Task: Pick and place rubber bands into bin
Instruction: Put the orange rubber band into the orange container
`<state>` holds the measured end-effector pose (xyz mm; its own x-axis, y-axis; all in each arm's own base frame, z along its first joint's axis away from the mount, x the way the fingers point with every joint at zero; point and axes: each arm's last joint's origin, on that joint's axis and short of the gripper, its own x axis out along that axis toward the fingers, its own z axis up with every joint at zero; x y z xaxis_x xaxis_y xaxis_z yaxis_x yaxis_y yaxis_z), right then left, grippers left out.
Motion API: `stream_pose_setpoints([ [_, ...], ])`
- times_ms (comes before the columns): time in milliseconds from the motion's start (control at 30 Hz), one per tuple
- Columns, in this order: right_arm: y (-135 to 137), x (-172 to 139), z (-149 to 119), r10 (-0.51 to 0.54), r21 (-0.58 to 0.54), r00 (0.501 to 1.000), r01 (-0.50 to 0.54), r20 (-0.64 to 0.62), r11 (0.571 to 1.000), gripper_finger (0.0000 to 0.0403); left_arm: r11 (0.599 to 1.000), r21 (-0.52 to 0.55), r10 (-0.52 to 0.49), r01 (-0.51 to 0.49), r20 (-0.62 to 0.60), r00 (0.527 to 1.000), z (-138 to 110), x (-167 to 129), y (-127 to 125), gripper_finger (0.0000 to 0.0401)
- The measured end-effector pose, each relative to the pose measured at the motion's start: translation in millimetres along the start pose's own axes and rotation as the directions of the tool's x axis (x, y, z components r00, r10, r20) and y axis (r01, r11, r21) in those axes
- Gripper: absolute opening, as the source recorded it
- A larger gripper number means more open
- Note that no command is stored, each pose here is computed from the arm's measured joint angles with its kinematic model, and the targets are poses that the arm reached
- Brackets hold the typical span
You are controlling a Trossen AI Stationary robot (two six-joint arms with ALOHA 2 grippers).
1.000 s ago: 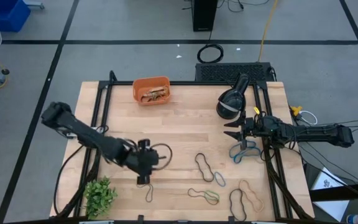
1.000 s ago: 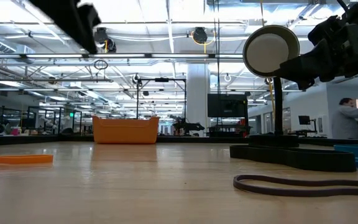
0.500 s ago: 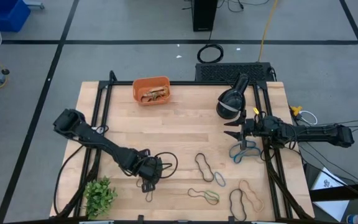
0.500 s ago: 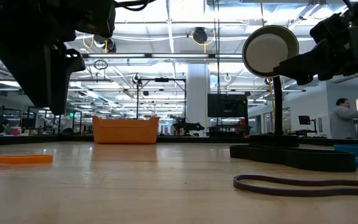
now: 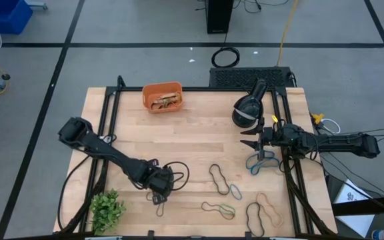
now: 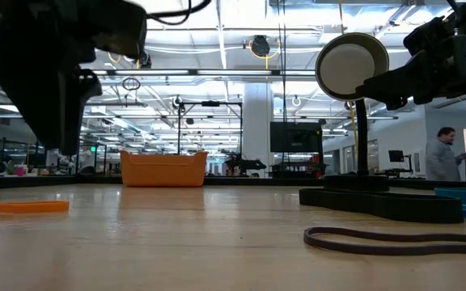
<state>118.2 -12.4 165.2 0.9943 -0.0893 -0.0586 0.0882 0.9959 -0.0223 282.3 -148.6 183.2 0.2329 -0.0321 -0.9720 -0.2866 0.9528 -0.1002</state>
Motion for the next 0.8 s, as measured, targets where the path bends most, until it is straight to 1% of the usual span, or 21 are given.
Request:
stream_pose_setpoints([
  [133,0,0,0,0.0,0.0,1.0,0.0,0.0,1.0,0.0155,0.998,-0.055,0.001,-0.005,-0.06,0.998,-1,14,-2,0.0202],
  [233,0,0,0,0.0,0.0,1.0,0.0,0.0,1.0,0.0155,0.997,-0.07,0.017,-0.024,-0.103,0.995,-3,27,-3,0.0202],
  [433,0,0,0,-0.001,0.0,1.0,0.001,0.0,1.0,0.0155,0.994,-0.084,0.057,-0.069,-0.139,0.989,-2,44,-2,0.0203],
  [800,0,0,0,-0.001,0.0,1.0,0.001,0.0,1.0,0.0155,0.996,-0.068,0.053,-0.065,-0.164,0.985,1,50,3,0.0202],
])
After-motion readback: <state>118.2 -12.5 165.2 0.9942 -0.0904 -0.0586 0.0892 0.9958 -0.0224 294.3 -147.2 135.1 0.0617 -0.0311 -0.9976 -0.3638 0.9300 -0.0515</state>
